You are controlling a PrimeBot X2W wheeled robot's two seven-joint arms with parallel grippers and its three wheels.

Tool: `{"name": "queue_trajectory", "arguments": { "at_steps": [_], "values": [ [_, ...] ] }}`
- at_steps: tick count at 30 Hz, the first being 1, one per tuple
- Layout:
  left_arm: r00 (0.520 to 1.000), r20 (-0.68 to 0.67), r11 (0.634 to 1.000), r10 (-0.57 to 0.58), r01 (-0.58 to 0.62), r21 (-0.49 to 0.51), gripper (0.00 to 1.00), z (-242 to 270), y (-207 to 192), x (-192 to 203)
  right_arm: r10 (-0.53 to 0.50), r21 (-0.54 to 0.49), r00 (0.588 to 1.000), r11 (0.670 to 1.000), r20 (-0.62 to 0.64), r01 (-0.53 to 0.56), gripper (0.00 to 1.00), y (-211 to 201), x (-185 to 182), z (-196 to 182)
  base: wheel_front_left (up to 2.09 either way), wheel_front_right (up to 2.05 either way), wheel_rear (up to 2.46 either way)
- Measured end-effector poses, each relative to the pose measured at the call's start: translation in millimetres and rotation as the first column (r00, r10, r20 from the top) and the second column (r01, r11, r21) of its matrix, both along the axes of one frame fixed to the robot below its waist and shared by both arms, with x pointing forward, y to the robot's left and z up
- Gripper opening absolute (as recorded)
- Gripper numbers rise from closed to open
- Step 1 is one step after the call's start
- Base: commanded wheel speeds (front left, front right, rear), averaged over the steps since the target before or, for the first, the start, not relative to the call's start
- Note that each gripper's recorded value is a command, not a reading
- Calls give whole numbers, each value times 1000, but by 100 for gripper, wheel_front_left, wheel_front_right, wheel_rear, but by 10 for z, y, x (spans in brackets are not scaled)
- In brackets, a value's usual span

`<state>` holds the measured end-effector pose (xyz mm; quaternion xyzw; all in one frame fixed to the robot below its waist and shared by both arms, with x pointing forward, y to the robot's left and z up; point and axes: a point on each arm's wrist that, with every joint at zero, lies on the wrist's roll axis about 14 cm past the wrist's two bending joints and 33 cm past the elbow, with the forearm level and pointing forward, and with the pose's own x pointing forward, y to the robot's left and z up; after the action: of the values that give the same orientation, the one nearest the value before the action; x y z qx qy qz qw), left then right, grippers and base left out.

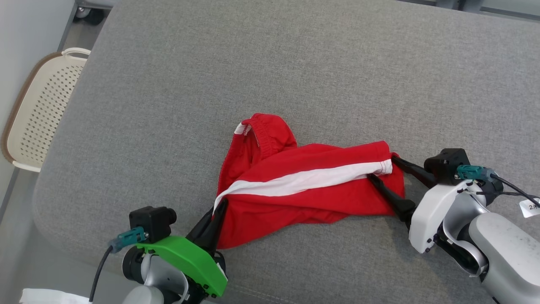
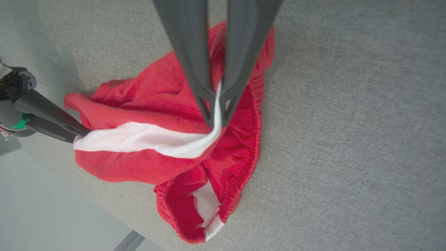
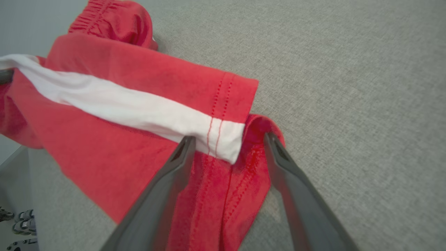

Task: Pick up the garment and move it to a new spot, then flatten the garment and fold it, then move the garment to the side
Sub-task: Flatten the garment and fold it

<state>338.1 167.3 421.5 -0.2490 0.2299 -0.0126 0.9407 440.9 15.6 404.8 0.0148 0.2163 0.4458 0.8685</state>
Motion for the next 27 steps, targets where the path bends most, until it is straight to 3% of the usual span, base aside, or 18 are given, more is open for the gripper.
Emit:
{"name": "queue_trajectory", "arguments": {
  "at_steps": [7,8,10,11,17,27],
  "values": [
    [1000,6,1000,6,-6,-2,0,2,6,9,20,13,1000,1000,-12,-20,100,128,-21,2,0,0,0],
    [1000,6,1000,6,-6,-2,0,1,7,7,26,16,1000,1000,-17,-26,82,148,-42,-2,0,0,0],
    [1000,8,1000,8,-8,-5,0,3,7,6,30,24,999,999,-26,-29,15,173,-61,-2,0,0,0],
    [1000,7,1000,8,-8,-6,0,1,6,4,32,27,999,999,-29,-31,0,185,-65,4,0,0,0],
    [1000,16,1000,5,-5,-1,0,26,22,9,2,106,1000,994,-1,-1,0,196,35,236,0,0,0],
    [984,151,992,-90,75,99,0,533,105,270,-108,272,987,960,119,73,0,-154,358,1106,0,0,0]
  ]
}}
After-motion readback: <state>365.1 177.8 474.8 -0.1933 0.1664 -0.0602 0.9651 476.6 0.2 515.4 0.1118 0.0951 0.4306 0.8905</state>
